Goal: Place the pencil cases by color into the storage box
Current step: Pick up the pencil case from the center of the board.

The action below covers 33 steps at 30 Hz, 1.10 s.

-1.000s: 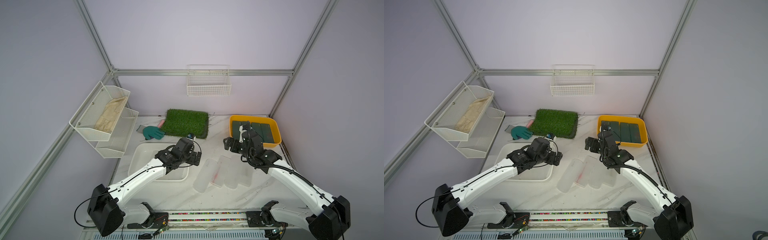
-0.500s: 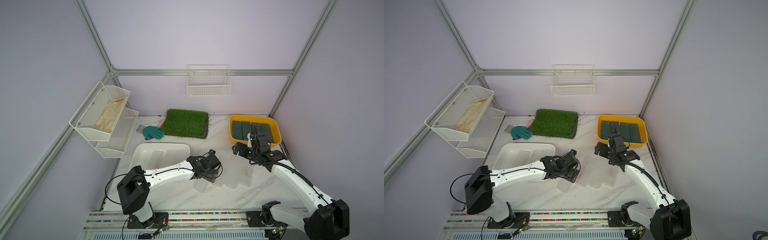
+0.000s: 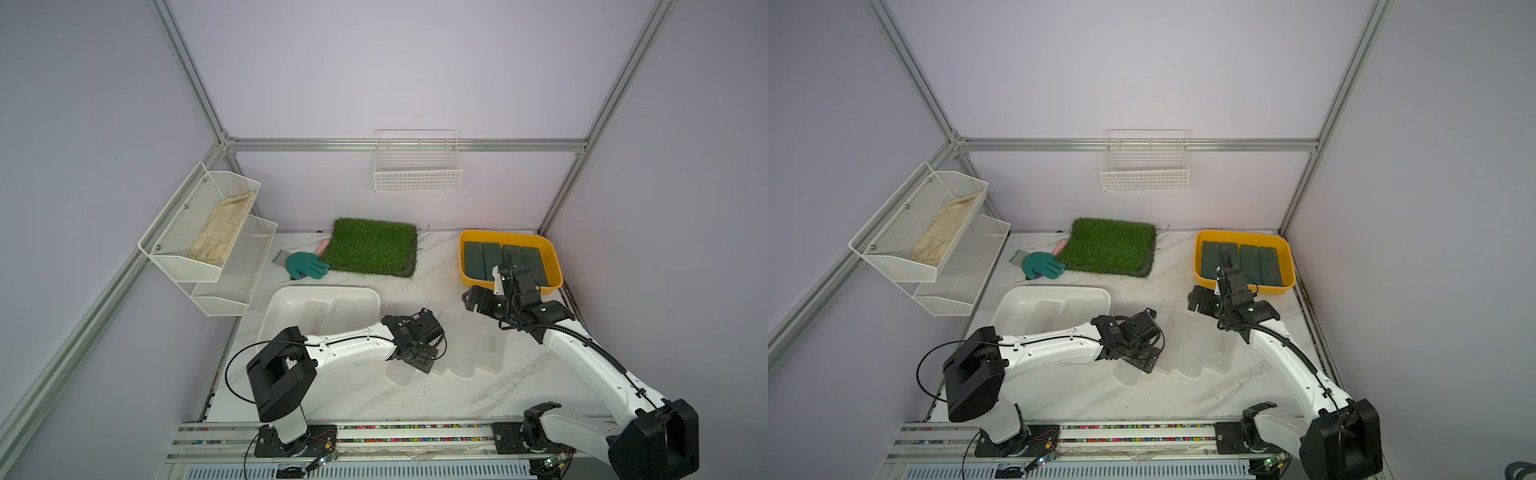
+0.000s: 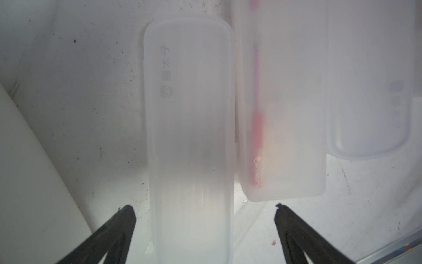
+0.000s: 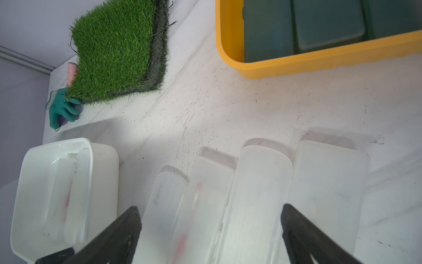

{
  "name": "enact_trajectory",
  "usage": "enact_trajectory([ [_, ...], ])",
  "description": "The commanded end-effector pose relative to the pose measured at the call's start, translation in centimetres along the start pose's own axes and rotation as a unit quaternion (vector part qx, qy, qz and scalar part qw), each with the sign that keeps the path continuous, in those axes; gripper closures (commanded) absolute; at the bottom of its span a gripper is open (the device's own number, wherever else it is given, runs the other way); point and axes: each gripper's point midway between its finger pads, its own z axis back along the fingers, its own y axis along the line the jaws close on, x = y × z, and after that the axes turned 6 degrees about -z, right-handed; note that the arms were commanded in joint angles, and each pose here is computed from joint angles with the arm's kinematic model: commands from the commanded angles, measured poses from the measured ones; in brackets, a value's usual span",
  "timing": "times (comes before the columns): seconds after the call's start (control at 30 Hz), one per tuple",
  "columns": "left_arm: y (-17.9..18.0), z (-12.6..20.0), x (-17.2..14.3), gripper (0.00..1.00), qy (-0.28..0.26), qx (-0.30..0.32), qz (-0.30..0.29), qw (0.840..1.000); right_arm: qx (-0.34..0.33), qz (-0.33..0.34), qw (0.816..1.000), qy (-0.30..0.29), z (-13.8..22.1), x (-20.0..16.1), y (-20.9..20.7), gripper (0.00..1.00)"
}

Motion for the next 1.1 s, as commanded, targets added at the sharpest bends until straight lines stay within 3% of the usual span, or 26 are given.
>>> enact_trajectory([
  [0.0,0.5,-0.4,-0.9,0.04,0.007,-0.001,0.017,1.0,0.002,0.001,1.0,-0.003,0.1,0.0,-0.1,0.03],
  [1.07,1.3,-3.7,-2.5,0.06,0.056,-0.008,0.005,0.998,0.012,0.004,1.0,-0.005,0.0,0.2,0.3,0.03],
])
